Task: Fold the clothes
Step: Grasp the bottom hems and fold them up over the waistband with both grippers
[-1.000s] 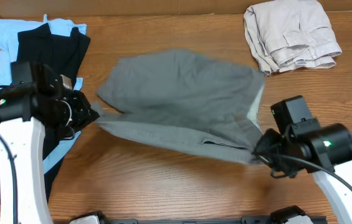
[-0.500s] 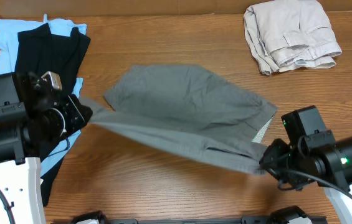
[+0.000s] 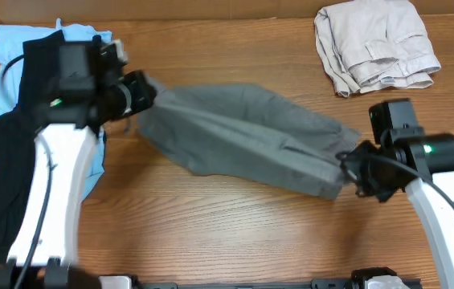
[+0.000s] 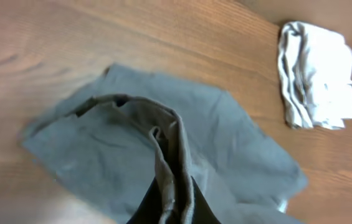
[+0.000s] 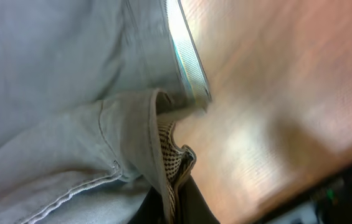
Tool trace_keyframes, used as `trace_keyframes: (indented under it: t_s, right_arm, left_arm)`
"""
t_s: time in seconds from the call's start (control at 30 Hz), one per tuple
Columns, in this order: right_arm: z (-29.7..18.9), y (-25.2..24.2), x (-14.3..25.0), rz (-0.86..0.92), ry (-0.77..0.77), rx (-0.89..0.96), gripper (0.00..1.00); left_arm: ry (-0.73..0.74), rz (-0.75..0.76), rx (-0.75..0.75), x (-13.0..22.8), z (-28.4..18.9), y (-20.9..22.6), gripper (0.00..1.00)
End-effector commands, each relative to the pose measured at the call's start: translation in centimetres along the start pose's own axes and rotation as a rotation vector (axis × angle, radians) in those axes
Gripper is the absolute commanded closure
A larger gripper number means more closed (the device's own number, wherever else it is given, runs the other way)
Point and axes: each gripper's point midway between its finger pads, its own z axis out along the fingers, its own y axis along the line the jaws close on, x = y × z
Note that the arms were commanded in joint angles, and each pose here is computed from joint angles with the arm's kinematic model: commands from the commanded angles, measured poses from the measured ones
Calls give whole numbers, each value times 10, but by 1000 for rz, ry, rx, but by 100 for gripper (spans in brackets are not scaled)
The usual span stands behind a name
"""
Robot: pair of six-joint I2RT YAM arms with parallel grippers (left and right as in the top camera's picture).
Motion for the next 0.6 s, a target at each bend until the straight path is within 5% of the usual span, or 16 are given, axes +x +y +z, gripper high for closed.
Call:
trace_keyframes:
  t_s: [0.0, 0.27, 0.37, 0.43, 0.47, 0.5, 0.53, 0.57]
  right_arm:
    - [7, 0, -35, 9, -100, 50, 96]
    - [64, 23, -86, 30, -141, 94, 94]
    - [80, 34, -104, 44, -175, 75, 83]
    - [90, 44, -119, 41, -215, 52, 56]
    - [94, 50, -126, 27, -236, 36, 34]
    - [98, 56, -133, 21, -261, 23, 13]
    - [101, 63, -141, 11, -285, 3, 0]
    - [103, 67, -145, 7, -300, -13, 0]
  left_arm:
    - [-38, 11, -78, -14, 37, 5, 96]
    - [-108, 45, -7, -34, 128, -5, 96]
    - [-132, 43, 22, -36, 149, -11, 92]
    - [-151, 55, 44, -38, 160, -17, 63]
    - [-160, 62, 55, -39, 165, -20, 24]
    - [-168, 69, 64, -39, 170, -23, 0]
    - [-175, 70, 71, -40, 173, -24, 0]
    - [-182, 73, 78, -41, 174, -26, 0]
